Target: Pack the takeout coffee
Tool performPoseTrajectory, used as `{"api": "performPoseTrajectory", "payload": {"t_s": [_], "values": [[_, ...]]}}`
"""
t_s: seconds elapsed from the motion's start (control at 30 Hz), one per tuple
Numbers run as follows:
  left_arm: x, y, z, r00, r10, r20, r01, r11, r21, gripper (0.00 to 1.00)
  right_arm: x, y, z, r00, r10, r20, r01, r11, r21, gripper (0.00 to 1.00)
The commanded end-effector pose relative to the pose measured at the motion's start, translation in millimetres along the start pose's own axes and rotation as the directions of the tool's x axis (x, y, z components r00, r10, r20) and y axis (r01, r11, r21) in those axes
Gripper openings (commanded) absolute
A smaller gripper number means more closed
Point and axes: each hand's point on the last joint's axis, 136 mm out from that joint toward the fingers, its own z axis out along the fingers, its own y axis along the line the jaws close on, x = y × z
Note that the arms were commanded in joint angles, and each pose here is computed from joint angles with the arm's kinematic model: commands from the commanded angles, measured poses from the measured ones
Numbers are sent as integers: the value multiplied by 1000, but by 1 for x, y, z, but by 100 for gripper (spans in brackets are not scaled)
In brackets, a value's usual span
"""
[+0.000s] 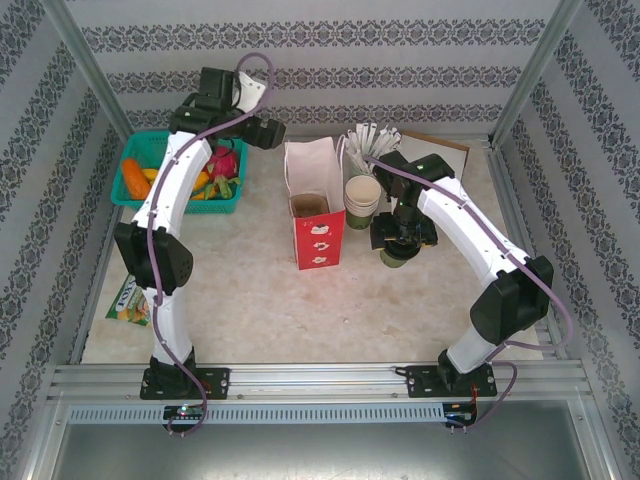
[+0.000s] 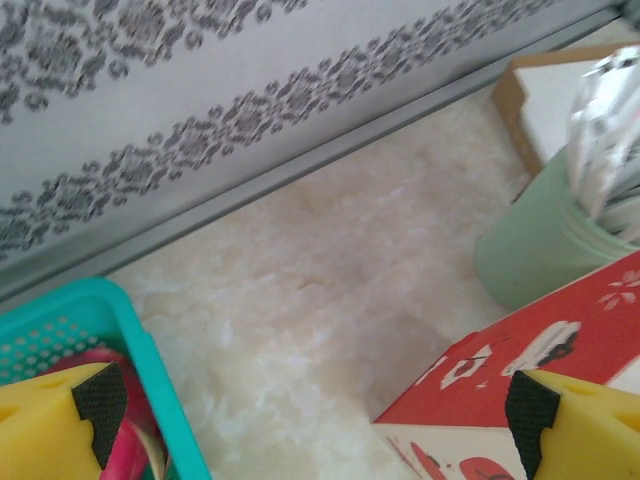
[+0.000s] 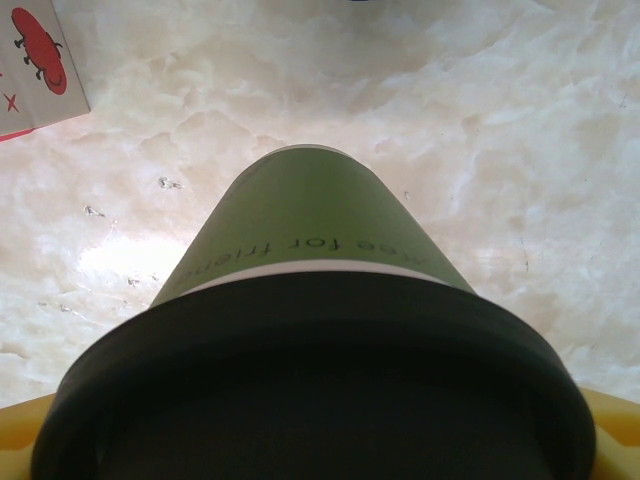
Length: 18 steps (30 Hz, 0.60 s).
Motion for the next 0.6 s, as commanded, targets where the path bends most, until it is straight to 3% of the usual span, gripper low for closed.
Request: {"api": "performPoseTrajectory", "payload": {"t_s": [0.0,0.1,0.37,0.57], "values": [[-2,-42,-4,995,98,35,-104,955,278,99,4,-2,-2,1000,-30,3,30,999,23,74],[3,-62,-5,986,159,54,-167,902,399,98,3,0,-1,999,-33,3,33,999,23,73],[10,-70,13,986,160,48,-164,875,456,89,-2,5,-6,999,-44,25,43,999,11,73],[12,-82,12,993,116,39,-119,845,521,70,0,4,-6,999,-46,25,46,999,15,73]]}}
